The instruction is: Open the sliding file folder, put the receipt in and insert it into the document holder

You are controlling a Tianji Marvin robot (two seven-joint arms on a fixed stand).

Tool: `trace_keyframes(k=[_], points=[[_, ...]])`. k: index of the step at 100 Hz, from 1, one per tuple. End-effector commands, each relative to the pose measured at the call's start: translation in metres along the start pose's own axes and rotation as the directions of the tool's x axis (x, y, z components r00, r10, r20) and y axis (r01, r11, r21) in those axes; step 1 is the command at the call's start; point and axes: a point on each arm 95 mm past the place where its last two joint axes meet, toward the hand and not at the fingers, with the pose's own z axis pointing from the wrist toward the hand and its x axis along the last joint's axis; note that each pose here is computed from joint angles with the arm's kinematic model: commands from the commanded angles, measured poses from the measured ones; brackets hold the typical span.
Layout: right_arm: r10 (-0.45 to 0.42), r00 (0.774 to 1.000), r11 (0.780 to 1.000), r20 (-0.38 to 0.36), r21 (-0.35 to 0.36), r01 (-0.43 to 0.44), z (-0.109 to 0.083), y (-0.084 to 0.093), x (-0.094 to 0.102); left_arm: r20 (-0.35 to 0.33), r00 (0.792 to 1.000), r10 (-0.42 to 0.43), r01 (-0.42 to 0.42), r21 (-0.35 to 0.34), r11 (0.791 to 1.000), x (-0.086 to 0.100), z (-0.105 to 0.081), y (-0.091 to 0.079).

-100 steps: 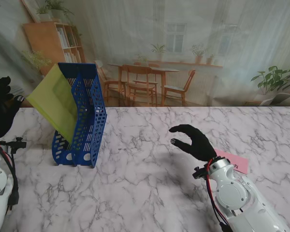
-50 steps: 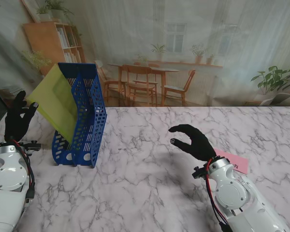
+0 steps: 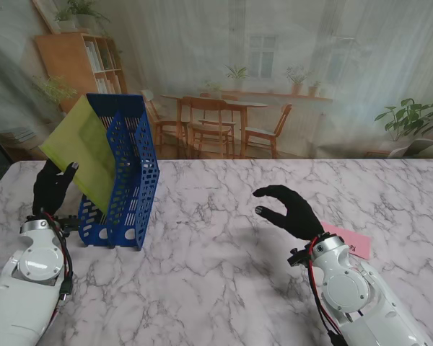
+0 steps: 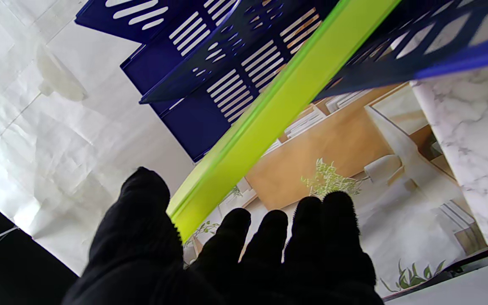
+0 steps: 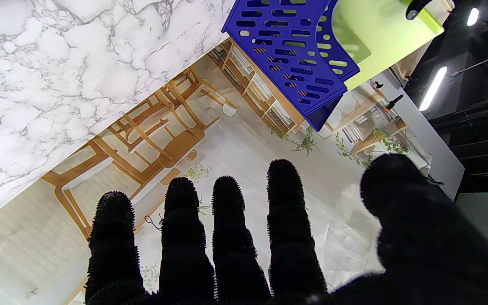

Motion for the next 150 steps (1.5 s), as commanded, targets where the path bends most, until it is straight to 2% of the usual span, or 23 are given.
trace_keyframes(k=[1, 23, 34, 64, 76, 107, 129, 150], points=[[0.002, 1.0, 1.0, 0.004, 0.001, -0.002, -0.001, -0.001, 0.0, 0.022, 1.0, -0.014, 0.015, -0.025, 1.0, -0.002, -0.003, 0.01], [0.002, 1.0, 1.0, 0.008, 0.004, -0.002, -0.002, -0.002, 0.0, 0.055, 0.998, -0.031, 0.034, -0.055, 0.998, 0.0, -0.005, 0.023], [0.003, 1.0, 1.0, 0.01, 0.002, -0.003, -0.002, -0.002, 0.0, 0.051, 0.998, -0.04, 0.043, -0.073, 0.996, 0.005, -0.005, 0.028], [0.004, 1.0, 1.0, 0.009, -0.002, -0.004, -0.002, -0.001, 0.001, -0.007, 0.999, -0.041, 0.04, -0.098, 0.994, 0.024, -0.005, 0.023], [0.005, 1.0, 1.0, 0.011, 0.001, -0.005, -0.002, -0.002, 0.001, -0.002, 0.999, -0.035, 0.034, -0.107, 0.994, 0.026, -0.003, 0.024], [0.007, 1.0, 1.0, 0.015, 0.001, -0.007, -0.002, -0.002, 0.001, 0.045, 0.998, -0.035, 0.038, -0.069, 0.997, 0.017, -0.001, 0.04], [0.009, 1.0, 1.0, 0.015, 0.001, -0.009, -0.002, -0.002, 0.001, 0.065, 0.997, -0.041, 0.043, -0.035, 0.998, 0.014, 0.002, 0.044], [0.011, 1.0, 1.0, 0.017, 0.001, -0.011, -0.002, -0.002, 0.001, 0.061, 0.994, -0.088, 0.087, 0.02, 0.996, 0.016, 0.002, 0.044]])
